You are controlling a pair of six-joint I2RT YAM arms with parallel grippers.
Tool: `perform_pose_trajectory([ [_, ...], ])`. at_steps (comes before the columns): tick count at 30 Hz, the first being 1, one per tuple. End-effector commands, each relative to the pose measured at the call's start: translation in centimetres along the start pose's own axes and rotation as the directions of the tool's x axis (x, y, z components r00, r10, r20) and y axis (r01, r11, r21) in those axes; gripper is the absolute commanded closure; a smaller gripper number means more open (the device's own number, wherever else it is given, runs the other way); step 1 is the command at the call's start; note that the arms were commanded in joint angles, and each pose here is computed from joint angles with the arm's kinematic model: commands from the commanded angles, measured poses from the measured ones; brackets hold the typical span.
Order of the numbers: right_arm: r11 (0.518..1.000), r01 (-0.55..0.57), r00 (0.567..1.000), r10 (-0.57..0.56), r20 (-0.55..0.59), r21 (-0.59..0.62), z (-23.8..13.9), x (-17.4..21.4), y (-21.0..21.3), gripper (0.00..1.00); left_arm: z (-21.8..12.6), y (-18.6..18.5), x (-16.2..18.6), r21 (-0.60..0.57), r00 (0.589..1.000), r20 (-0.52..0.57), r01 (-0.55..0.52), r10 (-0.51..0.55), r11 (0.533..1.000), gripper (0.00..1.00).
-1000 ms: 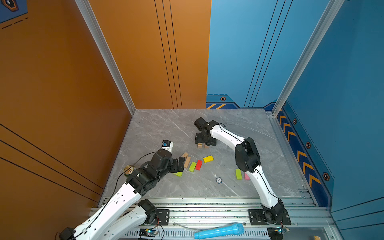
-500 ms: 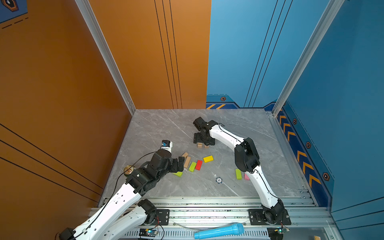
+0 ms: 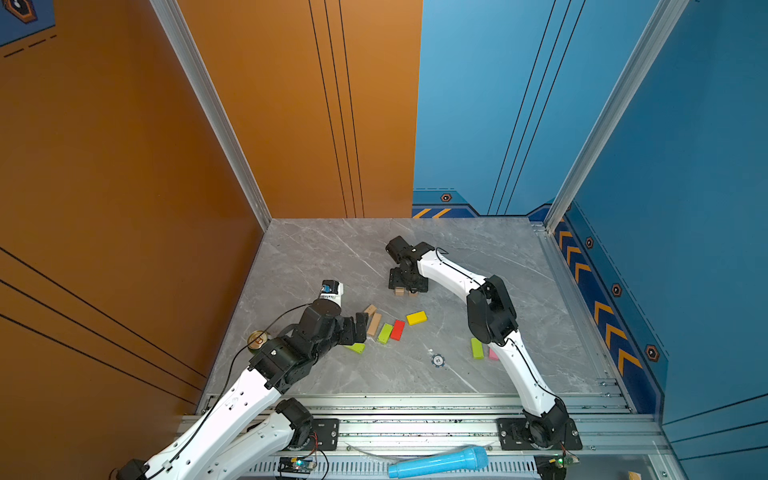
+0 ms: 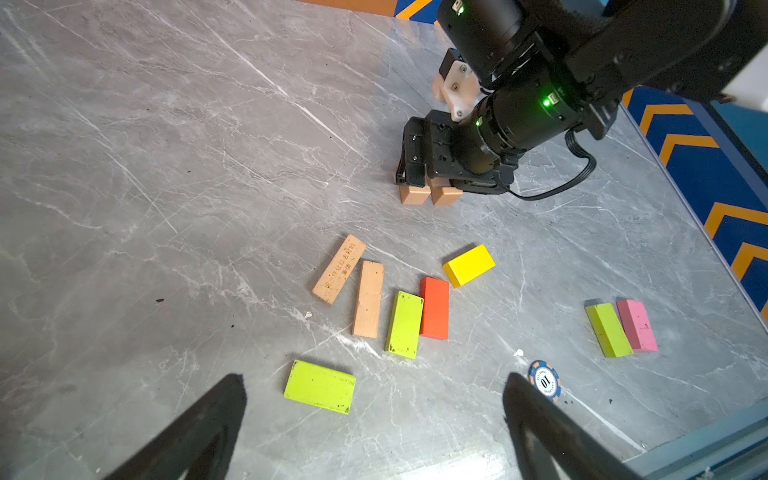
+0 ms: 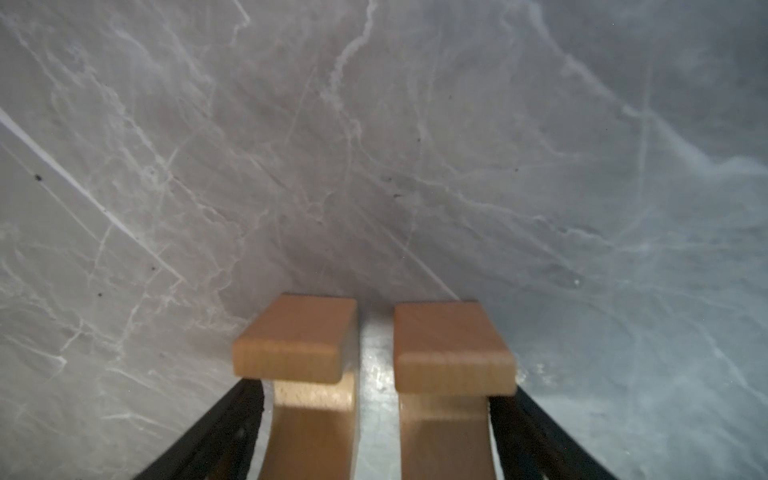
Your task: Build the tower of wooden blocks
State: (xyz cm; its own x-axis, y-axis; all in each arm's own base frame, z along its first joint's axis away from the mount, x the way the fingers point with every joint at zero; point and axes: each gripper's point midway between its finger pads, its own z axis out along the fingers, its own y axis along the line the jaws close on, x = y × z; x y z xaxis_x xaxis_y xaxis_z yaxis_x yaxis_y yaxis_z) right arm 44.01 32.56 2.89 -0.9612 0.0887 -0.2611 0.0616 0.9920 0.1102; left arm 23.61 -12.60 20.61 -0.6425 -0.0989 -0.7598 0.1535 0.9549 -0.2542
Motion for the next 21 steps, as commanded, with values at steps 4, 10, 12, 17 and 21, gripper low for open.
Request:
perform_pose_trajectory([
  [4, 0.999, 0.001, 0.999, 0.001, -0.046, 0.048, 1.2, 0.9, -1.1, 0.2, -0.3, 0.1, -0.3, -0.001, 1.0, 0.008, 0.014, -0.014, 1.0, 0.02],
  [10, 0.999, -0.001, 0.999, 0.003, -0.047, 0.047, 1.2, 0.7, -1.3, 0.22, -0.2, 0.2, -0.3, -0.004, 1.0, 0.004, 0.016, -0.016, 1.0, 0.02],
  [12, 0.999, -0.001, 0.999, 0.003, -0.049, 0.043, 1.2, 0.7, -1.3, 0.22, -0.1, 0.2, -0.3, -0.004, 1.0, 0.003, 0.017, -0.017, 1.0, 0.02],
  [17, 0.999, 0.01, 0.999, -0.008, -0.048, 0.033, 0.9, 0.6, -1.1, 0.15, 0.0, 0.2, -0.2, -0.008, 1.0, -0.003, 0.017, -0.017, 1.0, 0.02],
  [21, 0.999, 0.042, 0.999, -0.042, -0.009, 0.02, -0.8, 0.0, -0.5, 0.05, 0.0, 0.3, -0.2, -0.01, 1.0, -0.001, 0.017, -0.017, 1.0, 0.02],
])
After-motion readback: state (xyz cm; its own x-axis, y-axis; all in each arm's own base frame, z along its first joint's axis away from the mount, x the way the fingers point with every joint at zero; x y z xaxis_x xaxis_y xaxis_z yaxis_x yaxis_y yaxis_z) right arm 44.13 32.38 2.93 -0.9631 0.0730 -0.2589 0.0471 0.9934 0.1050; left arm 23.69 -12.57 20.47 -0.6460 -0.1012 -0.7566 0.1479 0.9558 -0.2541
